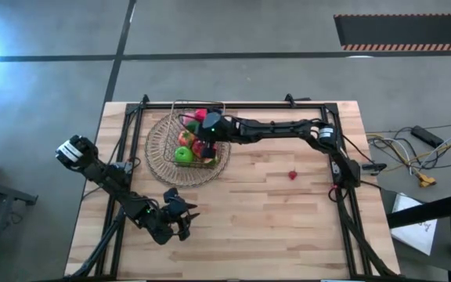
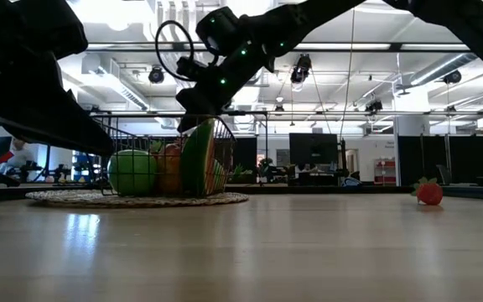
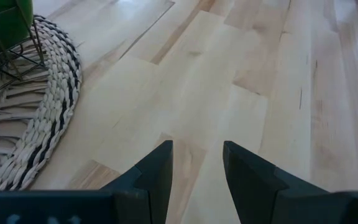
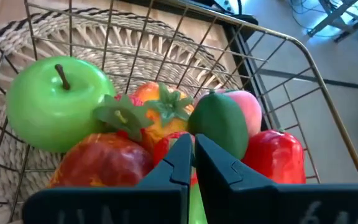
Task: Build produce basket
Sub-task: Put the left strawberry into the basket, then put the strawberry into the basket
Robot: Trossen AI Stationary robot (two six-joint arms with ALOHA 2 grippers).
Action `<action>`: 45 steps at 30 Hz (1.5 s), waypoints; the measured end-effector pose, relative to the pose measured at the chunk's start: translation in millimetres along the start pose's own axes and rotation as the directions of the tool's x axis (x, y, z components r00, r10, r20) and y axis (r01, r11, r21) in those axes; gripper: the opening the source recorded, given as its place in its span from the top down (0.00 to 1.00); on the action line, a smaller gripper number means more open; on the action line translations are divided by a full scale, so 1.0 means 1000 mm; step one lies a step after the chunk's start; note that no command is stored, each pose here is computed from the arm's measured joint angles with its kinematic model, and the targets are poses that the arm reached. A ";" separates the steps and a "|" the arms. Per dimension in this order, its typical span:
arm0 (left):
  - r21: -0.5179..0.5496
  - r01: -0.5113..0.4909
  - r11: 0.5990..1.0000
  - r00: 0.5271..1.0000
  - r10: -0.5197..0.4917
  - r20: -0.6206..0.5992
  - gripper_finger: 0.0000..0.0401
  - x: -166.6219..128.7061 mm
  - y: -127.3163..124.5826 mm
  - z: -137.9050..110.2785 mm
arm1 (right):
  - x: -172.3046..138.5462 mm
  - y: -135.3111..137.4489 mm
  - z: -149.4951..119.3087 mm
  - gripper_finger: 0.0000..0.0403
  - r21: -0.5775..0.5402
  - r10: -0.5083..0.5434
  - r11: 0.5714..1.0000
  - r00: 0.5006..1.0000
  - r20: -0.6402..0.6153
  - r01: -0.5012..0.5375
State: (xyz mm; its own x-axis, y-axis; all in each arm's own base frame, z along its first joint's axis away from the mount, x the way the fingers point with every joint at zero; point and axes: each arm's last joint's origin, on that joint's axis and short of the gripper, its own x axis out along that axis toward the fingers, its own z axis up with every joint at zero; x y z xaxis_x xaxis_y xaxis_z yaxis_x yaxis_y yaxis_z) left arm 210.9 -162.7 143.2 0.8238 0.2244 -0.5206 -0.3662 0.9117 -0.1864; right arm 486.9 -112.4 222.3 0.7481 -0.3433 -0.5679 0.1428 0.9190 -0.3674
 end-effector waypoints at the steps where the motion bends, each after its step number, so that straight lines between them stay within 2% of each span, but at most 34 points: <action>1: 0.000 0.001 1.000 1.000 -0.001 0.000 0.69 0.000 0.000 0.000 | 0.000 -0.001 0.000 0.98 0.002 -0.001 1.000 1.000 -0.001 0.001; 6: -0.003 0.000 1.000 1.000 0.000 0.005 0.69 0.000 0.000 0.000 | -0.001 -0.003 0.000 0.93 0.005 -0.005 1.000 1.000 -0.002 0.005; 13: -0.005 -0.007 1.000 1.000 0.007 0.014 0.69 0.000 0.000 0.001 | -0.011 -0.006 0.002 0.74 -0.030 -0.004 1.000 0.999 -0.032 0.003; 19: -0.012 -0.003 1.000 1.000 0.003 0.018 0.69 0.000 0.000 0.001 | -0.063 -0.021 0.019 0.65 -0.028 0.009 1.000 0.998 -0.065 -0.010; 26: -0.017 0.002 1.000 1.000 -0.002 0.023 0.69 0.000 -0.001 0.001 | -0.142 -0.023 0.018 0.70 -0.022 0.064 0.997 0.984 -0.167 -0.069; 31: -0.018 -0.002 1.000 1.000 0.002 0.028 0.69 0.000 -0.001 0.001 | -0.192 -0.013 -0.015 0.76 0.042 0.096 0.995 0.970 -0.222 -0.088; 36: -0.015 -0.021 1.000 0.998 0.022 0.051 0.69 0.000 0.000 0.002 | -0.233 0.004 -0.070 0.81 0.195 0.125 0.978 0.956 -0.265 -0.073; 38: -0.006 -0.032 0.999 0.997 0.033 0.064 0.69 0.000 0.000 0.002 | -0.245 0.012 -0.096 0.83 0.255 0.112 0.966 0.949 -0.295 -0.035; 42: 0.008 -0.041 0.999 0.996 0.041 0.074 0.69 0.000 0.001 0.003 | -0.261 0.025 -0.143 0.85 0.411 0.101 0.911 0.946 -0.309 0.037; 45: 0.008 -0.052 0.999 0.995 0.051 0.085 0.69 0.000 0.001 0.003 | -0.267 0.026 -0.146 0.86 0.529 0.113 0.849 0.978 -0.174 -0.004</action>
State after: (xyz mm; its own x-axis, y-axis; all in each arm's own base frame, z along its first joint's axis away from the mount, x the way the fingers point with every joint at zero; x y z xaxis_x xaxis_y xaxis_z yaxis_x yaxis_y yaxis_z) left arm 212.3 -160.6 145.6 0.8380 0.2989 -0.4565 -0.4049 0.9015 -0.1529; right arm 196.2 -25.1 257.3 0.6352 -0.2657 -0.7252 0.4610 0.8838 0.0801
